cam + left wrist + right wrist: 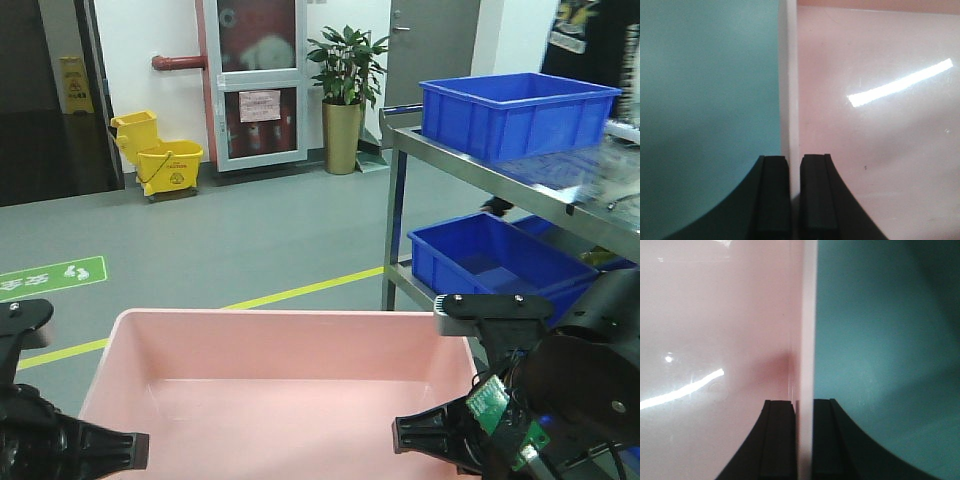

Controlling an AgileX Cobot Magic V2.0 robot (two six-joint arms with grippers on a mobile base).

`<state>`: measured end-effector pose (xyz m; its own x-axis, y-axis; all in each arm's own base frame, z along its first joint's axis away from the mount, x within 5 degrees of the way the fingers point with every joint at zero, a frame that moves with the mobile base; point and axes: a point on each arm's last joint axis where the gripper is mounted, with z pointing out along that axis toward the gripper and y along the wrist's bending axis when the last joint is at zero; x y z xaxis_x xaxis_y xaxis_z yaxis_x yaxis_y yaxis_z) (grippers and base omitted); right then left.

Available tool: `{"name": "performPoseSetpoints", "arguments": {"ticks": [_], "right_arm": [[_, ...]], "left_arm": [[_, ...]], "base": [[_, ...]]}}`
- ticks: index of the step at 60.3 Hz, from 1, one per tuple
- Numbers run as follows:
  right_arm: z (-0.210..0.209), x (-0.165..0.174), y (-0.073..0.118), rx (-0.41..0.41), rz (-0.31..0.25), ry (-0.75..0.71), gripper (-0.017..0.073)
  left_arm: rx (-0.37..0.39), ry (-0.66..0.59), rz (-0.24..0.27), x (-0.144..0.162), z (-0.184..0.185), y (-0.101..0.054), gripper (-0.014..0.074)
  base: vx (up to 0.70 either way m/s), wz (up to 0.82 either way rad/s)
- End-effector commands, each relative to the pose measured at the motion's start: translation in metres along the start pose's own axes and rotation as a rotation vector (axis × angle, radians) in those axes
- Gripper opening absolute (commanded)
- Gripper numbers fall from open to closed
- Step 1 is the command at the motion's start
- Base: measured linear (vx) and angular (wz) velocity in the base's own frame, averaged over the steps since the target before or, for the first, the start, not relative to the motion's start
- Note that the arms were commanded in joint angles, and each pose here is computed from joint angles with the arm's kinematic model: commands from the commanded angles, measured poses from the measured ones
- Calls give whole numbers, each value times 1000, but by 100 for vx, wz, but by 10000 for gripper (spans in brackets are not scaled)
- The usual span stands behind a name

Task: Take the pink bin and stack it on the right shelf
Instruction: 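Hold the pink bin with both grippers while the base turns and drives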

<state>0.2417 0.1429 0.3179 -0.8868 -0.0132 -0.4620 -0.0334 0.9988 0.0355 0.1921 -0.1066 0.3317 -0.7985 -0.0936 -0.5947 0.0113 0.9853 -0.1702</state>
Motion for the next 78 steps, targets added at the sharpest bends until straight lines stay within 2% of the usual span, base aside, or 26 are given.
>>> {"name": "performPoseSetpoints", "arguments": {"ticks": [1,46,78], "right_arm": [[-16,-9,-11,48,-28,-93,29],[-16,-9,-11,48,-28,-94,29],[-16,-9,-11,50,-28,-92,29]], "left_arm": [[25,-109,14,-12,-16,1,174],[25,-109,14,-12,-16,1,174],[25,-109,14,-12,-16,1,174]], "base": [[41,0],[42,0],[38,-38]]}}
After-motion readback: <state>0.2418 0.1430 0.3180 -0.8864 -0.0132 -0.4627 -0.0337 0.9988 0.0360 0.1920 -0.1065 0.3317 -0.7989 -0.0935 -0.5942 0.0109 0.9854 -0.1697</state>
